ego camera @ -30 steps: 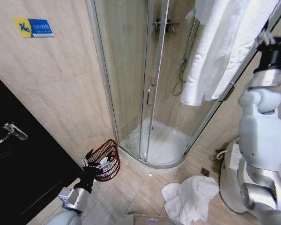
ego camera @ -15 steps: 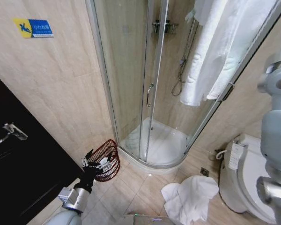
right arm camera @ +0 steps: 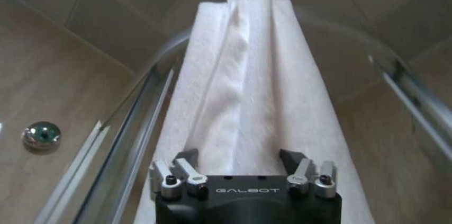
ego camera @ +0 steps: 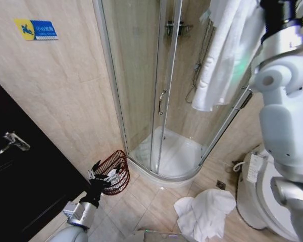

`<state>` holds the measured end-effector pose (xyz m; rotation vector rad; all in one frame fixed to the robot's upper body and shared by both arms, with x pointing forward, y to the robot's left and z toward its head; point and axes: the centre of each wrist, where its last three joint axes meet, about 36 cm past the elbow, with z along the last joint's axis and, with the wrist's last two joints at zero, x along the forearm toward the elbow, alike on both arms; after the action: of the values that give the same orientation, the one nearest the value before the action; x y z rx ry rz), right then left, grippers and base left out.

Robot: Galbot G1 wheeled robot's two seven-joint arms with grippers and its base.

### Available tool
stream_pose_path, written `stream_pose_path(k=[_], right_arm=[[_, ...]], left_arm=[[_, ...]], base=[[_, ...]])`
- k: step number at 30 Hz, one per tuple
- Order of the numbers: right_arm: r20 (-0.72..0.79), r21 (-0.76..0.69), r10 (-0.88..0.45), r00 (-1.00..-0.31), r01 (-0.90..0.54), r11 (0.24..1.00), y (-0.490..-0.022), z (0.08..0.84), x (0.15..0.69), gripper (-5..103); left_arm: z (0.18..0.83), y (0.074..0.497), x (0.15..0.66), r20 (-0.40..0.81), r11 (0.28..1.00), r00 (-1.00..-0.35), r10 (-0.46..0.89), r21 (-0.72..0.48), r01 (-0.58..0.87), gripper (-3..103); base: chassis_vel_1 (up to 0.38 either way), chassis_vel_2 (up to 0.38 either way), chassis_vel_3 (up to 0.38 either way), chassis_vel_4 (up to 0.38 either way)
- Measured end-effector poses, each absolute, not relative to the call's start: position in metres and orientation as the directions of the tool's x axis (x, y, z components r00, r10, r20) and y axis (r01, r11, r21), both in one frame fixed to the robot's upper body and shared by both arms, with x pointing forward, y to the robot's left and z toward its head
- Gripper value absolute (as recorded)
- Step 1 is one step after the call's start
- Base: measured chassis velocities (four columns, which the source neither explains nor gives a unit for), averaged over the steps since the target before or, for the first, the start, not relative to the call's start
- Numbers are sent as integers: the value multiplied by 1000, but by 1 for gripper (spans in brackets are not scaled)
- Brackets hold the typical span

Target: Discard the used towel into the hamper.

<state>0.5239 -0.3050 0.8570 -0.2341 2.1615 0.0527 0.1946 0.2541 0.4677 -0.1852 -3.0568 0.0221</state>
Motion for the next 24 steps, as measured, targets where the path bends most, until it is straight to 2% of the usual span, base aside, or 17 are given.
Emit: stream_pose_path(k=[2, 4, 7, 12, 24], right_arm=[[-832, -77, -144, -535, -146, 986, -301, 871, 521, 84], [-834, -84, -141, -533, -131, 988, -298, 877, 519, 88], [-827, -91, -129, -548, -96, 991, -292, 890, 515, 96], [-823, -99, -101, -559, -34, 994, -293, 898, 520, 100], [-814, -74, -49, -579, 19, 997, -302, 927, 532, 100]], left_arm=[[468, 254, 195, 78, 993, -990, 121, -19, 120, 100], [468, 254, 195, 78, 993, -990, 121, -19, 120, 100], [468, 254, 195, 78, 993, -990, 121, -19, 120, 100], [468, 254, 195, 78, 993, -990, 121, -19, 120, 100], [468, 254, 195, 78, 993, -990, 121, -19, 120, 100]], base=[[0, 0, 0, 0], [0, 0, 0, 0], [0, 0, 0, 0], [0, 0, 0, 0], [0, 0, 0, 0]])
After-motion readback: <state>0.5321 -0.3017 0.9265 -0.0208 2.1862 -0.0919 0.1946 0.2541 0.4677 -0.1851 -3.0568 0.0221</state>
